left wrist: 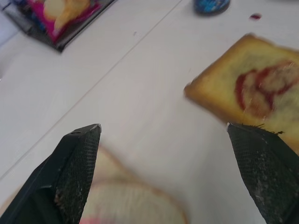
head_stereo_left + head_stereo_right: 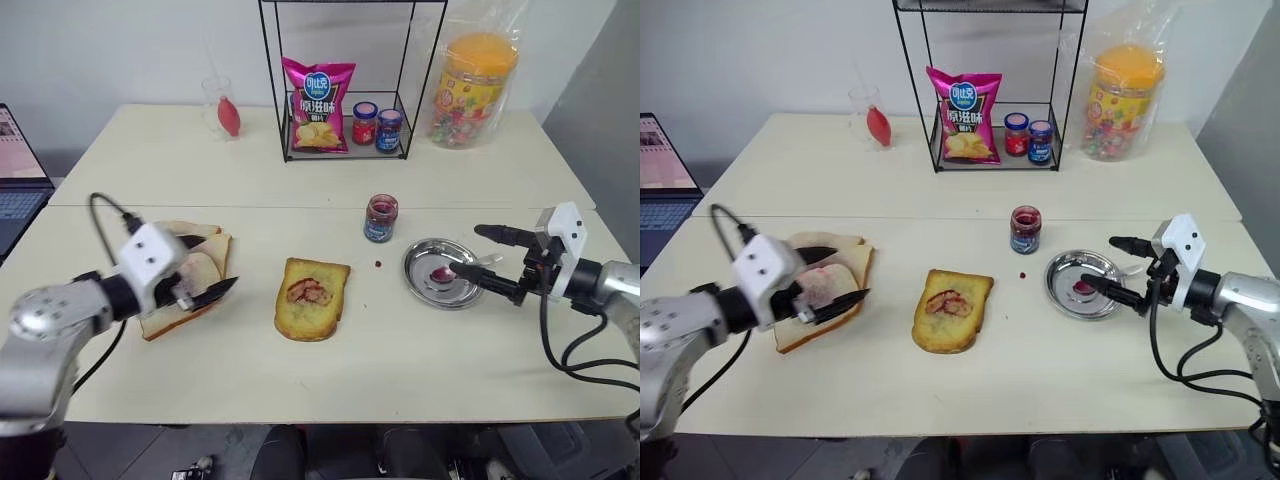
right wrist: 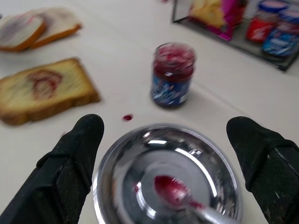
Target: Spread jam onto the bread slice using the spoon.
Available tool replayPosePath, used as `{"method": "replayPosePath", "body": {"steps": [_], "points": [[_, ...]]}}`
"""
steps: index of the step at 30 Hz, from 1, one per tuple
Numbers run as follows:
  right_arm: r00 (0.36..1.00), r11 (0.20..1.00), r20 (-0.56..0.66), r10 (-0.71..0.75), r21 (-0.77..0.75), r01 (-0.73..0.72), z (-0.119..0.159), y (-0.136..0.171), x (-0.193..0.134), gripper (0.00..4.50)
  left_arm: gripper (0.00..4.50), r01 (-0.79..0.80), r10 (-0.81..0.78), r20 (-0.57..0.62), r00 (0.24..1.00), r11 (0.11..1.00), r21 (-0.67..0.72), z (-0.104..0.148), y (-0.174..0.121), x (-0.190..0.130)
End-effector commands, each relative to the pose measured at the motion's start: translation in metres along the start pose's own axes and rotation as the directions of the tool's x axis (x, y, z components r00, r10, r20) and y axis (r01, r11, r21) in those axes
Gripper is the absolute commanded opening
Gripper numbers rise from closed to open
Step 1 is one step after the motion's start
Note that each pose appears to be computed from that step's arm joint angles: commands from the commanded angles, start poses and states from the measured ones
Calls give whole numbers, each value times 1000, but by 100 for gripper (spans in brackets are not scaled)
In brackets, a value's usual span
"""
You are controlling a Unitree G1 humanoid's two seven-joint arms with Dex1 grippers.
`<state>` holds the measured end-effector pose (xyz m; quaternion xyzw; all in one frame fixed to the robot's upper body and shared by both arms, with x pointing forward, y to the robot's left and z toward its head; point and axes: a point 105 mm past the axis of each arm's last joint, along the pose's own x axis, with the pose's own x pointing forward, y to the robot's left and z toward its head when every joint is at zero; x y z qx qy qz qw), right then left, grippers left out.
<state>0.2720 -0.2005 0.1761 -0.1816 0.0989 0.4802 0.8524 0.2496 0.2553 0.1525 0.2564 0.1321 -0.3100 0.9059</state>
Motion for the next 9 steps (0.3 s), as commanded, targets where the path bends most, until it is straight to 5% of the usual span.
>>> {"method": "replayPosePath", "body": {"steps": [1, 9], "points": [[995, 993, -30, 96, -68, -98, 5, 12, -4, 447, 450, 72, -72, 35, 997, 997, 10, 12, -20, -14], [991, 986, -37, 127, -101, -130, 6, 14, -2, 447, 450, 100, -100, 54, 993, 995, 3, 14, -32, -13]]}}
